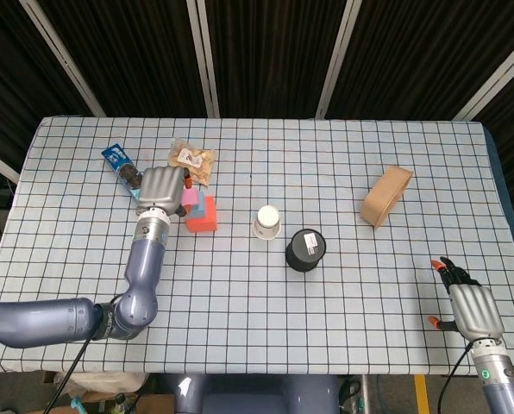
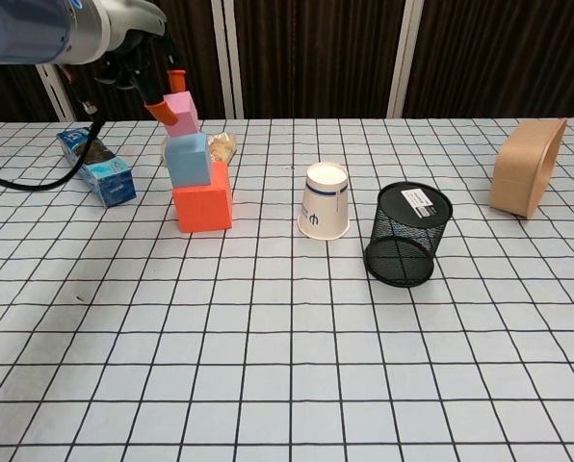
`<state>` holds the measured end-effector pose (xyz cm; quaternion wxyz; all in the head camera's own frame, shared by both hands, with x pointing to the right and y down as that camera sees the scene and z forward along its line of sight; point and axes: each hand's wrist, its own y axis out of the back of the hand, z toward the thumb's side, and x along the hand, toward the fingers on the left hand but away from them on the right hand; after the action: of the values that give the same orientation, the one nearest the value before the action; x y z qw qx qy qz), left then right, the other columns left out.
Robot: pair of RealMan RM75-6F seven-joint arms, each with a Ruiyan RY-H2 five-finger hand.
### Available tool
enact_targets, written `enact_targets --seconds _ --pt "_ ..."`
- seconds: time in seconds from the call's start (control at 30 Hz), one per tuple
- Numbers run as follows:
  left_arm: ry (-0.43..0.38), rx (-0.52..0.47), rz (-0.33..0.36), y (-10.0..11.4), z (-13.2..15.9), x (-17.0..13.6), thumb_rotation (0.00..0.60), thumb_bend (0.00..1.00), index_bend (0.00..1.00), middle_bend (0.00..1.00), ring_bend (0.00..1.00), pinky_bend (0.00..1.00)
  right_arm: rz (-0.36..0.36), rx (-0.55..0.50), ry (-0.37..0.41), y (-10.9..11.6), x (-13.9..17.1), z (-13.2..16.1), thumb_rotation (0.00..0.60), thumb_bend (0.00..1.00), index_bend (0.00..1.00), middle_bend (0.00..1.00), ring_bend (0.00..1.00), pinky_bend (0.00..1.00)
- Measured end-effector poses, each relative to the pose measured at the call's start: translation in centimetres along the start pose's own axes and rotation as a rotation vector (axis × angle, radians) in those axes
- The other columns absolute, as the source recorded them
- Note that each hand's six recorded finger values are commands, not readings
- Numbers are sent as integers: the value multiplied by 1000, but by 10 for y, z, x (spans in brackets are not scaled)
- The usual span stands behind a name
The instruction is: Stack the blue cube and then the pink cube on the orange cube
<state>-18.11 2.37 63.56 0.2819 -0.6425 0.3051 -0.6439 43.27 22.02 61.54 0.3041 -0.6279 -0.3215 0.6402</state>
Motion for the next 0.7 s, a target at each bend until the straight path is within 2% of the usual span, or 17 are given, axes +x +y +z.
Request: enact_targets --seconds 0.2,0.4,0.7 --pt "0 -16 -45 -7 -5 11 600 304 464 900 793 841 -7 7 -9 1 0 0 600 103 124 96 170 369" --pt "19 12 -63 -8 -7 18 600 304 467 900 793 841 -6 8 -20 1 -1 -2 600 104 124 96 171 369" --pt "43 5 -72 -6 -5 20 600 304 467 901 793 841 -8 5 -25 2 -1 -4 600 103 124 96 170 369"
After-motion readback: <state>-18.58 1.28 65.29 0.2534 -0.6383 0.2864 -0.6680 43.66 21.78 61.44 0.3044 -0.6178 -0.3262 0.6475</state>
